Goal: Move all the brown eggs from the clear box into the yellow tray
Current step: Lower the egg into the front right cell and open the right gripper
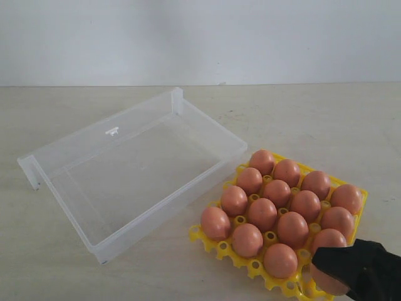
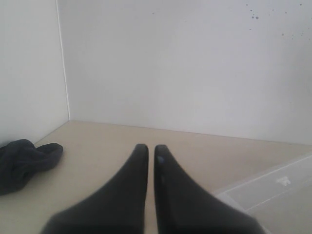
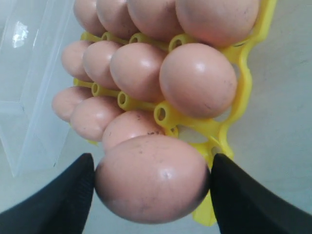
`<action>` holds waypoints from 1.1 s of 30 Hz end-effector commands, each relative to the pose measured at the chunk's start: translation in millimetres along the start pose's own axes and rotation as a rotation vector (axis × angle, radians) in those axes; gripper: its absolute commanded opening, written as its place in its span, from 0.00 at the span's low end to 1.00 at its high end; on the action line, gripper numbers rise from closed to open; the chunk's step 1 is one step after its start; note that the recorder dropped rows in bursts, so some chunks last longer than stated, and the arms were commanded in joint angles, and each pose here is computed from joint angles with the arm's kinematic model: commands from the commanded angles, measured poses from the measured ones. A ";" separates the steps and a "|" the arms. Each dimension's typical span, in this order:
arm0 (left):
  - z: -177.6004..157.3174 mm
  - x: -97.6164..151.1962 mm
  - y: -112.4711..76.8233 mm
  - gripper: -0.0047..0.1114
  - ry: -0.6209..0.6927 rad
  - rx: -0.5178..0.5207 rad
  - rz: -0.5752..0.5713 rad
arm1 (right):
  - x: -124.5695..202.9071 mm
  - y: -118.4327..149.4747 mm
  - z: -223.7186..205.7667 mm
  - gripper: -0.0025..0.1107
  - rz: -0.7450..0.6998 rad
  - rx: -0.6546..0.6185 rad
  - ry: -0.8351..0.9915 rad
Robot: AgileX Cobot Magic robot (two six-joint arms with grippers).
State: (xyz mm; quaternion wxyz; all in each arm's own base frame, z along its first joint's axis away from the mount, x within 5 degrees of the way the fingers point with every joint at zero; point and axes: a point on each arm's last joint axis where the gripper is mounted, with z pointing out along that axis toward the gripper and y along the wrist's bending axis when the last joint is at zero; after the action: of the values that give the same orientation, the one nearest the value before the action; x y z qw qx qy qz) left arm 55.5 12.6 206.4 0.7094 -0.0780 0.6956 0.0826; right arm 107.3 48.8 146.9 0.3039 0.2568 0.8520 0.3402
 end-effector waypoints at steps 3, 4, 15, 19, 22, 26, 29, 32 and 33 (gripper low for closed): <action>-0.5 -2.1 0.1 0.08 -0.015 0.000 0.003 | 0.3 -0.6 0.0 0.02 -0.018 0.006 0.002; -0.5 -2.1 0.1 0.08 -0.015 0.000 0.003 | 0.3 -0.6 0.0 0.02 -0.020 0.006 0.003; -0.5 -2.1 0.1 0.08 -0.015 0.000 0.003 | 1.0 1.4 -0.1 0.06 -0.052 -0.017 0.009; -0.5 -2.1 0.1 0.08 -0.015 0.000 0.003 | 1.2 2.2 -0.1 0.21 -0.048 -0.026 0.011; -0.5 -2.1 0.1 0.08 -0.015 0.000 0.003 | 0.8 1.9 -0.1 0.25 -0.035 -0.022 0.007; -0.5 -2.1 0.1 0.08 -0.015 0.000 0.003 | 1.1 2.9 -0.1 0.25 -0.034 -0.033 0.010; -0.5 -2.1 0.1 0.08 -0.015 0.000 0.003 | 1.0 4.1 -0.1 0.28 -0.022 -0.046 0.009; -0.5 -2.1 0.1 0.08 -0.015 0.000 0.003 | 0.8 4.1 -0.1 0.41 -0.012 -0.046 0.007; -0.5 -2.1 0.1 0.08 -0.015 0.000 0.003 | 0.7 3.9 -0.1 0.46 -0.009 -0.044 0.006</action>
State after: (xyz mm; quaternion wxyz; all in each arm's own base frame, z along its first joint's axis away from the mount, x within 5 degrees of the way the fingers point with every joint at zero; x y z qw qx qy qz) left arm 55.5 12.6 206.4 0.7094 -0.0780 0.6956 0.0826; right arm 107.6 51.3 149.2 0.3085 0.2438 0.8484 0.3544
